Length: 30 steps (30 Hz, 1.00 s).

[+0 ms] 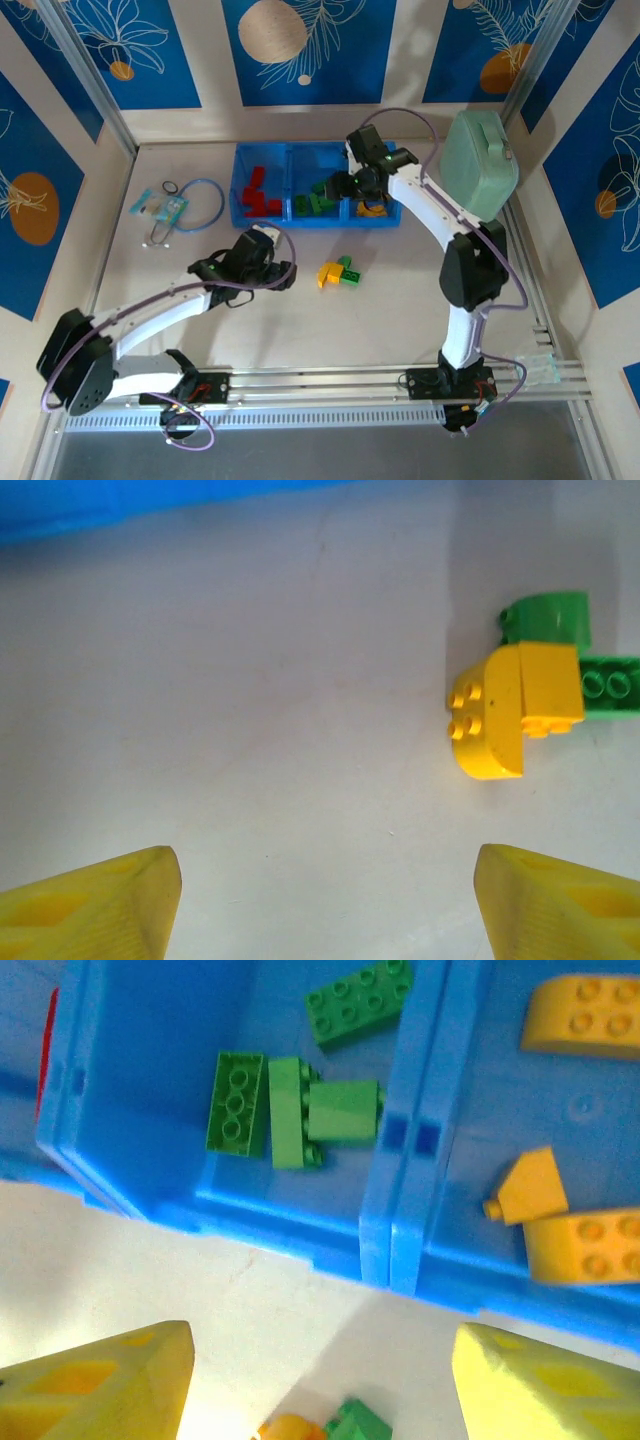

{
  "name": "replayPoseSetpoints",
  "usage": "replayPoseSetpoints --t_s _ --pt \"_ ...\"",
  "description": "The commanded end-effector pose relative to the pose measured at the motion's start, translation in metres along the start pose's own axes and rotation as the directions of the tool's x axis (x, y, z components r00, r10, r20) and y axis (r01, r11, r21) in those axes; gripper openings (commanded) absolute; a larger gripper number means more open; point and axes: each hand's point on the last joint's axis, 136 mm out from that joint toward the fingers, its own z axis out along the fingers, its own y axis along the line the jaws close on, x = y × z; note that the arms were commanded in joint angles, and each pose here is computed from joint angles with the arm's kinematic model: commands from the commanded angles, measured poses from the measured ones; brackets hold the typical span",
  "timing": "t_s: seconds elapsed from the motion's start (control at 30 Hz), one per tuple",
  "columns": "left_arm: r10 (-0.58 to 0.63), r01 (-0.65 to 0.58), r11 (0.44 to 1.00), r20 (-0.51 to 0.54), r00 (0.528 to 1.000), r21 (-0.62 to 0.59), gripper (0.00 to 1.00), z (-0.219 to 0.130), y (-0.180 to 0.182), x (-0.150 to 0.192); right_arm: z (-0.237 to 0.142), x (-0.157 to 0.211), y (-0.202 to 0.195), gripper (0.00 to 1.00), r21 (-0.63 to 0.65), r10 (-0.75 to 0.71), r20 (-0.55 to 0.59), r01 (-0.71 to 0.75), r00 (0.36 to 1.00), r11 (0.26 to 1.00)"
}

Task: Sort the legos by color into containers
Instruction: Pick up the lego from the center of the table.

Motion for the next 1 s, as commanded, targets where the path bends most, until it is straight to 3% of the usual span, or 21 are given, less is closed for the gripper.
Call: replayPoseSetpoints --t_s 0.0,0.3,0.63,0.97 --pt "0.008 -0.008 0.995 -0.009 1.0 0.096 0.77 0.009 -0.032 -0.008 -0.004 0.021 -0.003 0.71 -0.047 0.025 -0.001 -0.025 1.0 0.999" --pt "0.129 -0.107 0.981 -0.136 0.982 0.161 0.78 0.054 -0.081 0.011 -0.005 0.075 -0.036 0.74 -0.04 0.117 -0.039 -0.119 0.992 0.992" --pt "0.174 -0.154 0.982 -0.203 0.964 0.108 0.68 0.087 -0.079 0.018 -0.011 0.1 -0.059 0.74 -0.048 0.19 -0.028 -0.191 0.981 0.98" --pt "0.195 -0.176 0.979 -0.23 0.954 0.098 0.38 0.105 -0.084 0.014 -0.018 0.111 -0.075 0.74 -0.049 0.236 -0.01 -0.236 0.972 0.97"
